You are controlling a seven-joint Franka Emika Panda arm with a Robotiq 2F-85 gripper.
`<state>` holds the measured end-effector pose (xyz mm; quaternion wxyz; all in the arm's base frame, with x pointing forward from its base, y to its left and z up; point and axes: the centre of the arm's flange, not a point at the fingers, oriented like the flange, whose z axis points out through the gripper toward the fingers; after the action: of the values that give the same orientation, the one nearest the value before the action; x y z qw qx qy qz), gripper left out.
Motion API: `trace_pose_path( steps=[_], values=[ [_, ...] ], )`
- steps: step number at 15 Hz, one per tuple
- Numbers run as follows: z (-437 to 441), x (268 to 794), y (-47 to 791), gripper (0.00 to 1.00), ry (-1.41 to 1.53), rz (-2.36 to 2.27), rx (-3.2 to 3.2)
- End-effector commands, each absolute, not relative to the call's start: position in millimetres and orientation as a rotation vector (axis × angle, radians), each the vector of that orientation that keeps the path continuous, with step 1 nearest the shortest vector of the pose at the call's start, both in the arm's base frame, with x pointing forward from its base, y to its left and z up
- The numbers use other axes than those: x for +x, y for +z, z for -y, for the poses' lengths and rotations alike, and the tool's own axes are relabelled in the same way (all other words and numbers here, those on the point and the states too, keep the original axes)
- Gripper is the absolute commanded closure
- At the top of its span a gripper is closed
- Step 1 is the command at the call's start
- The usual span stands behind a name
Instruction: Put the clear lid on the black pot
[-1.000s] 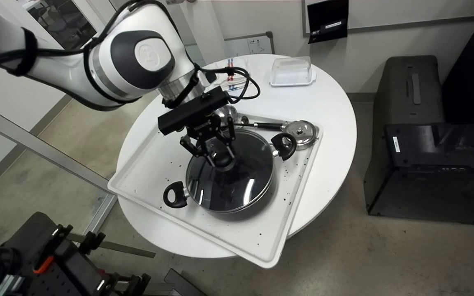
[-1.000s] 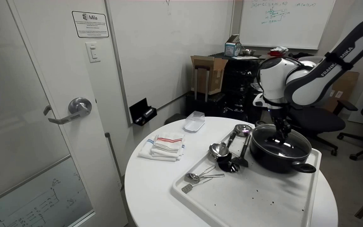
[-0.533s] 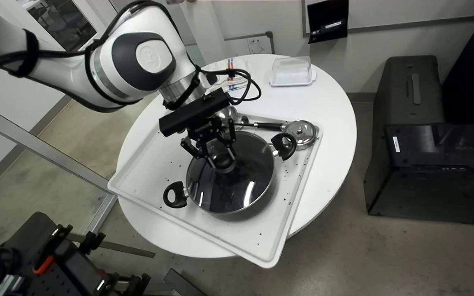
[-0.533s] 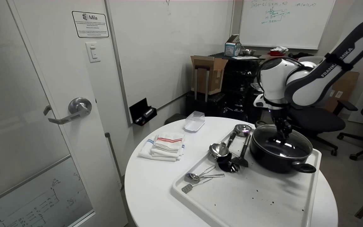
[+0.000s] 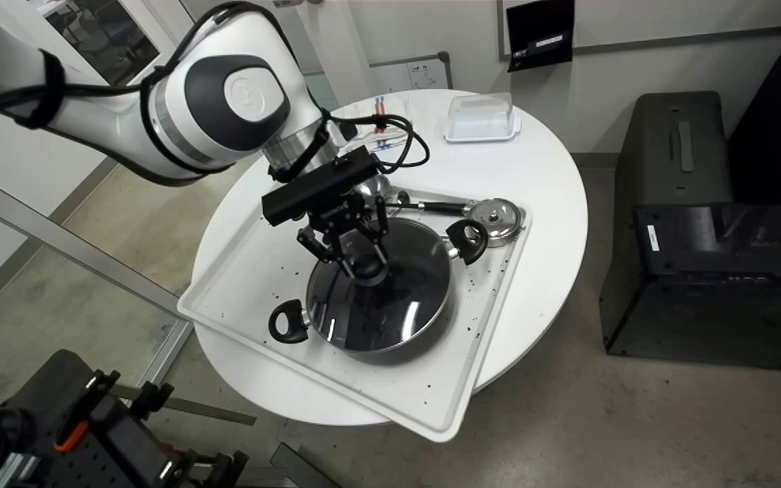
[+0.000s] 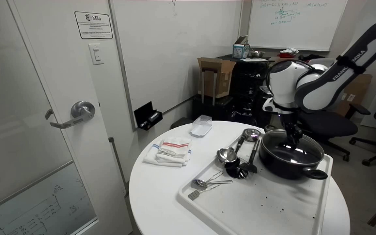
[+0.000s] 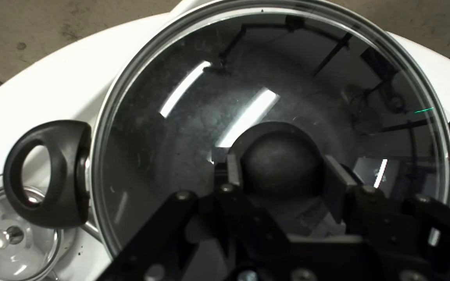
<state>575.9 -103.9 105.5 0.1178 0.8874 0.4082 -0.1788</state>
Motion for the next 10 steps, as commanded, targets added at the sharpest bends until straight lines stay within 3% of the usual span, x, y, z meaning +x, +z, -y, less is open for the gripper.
trace_pose_path(
  steps=[1, 10],
  values=[
    [101, 576, 109, 0.74, -0.535, -1.221, 2.584],
    [89, 578, 106, 0.74, -0.532, -1.239, 2.578]
  ],
)
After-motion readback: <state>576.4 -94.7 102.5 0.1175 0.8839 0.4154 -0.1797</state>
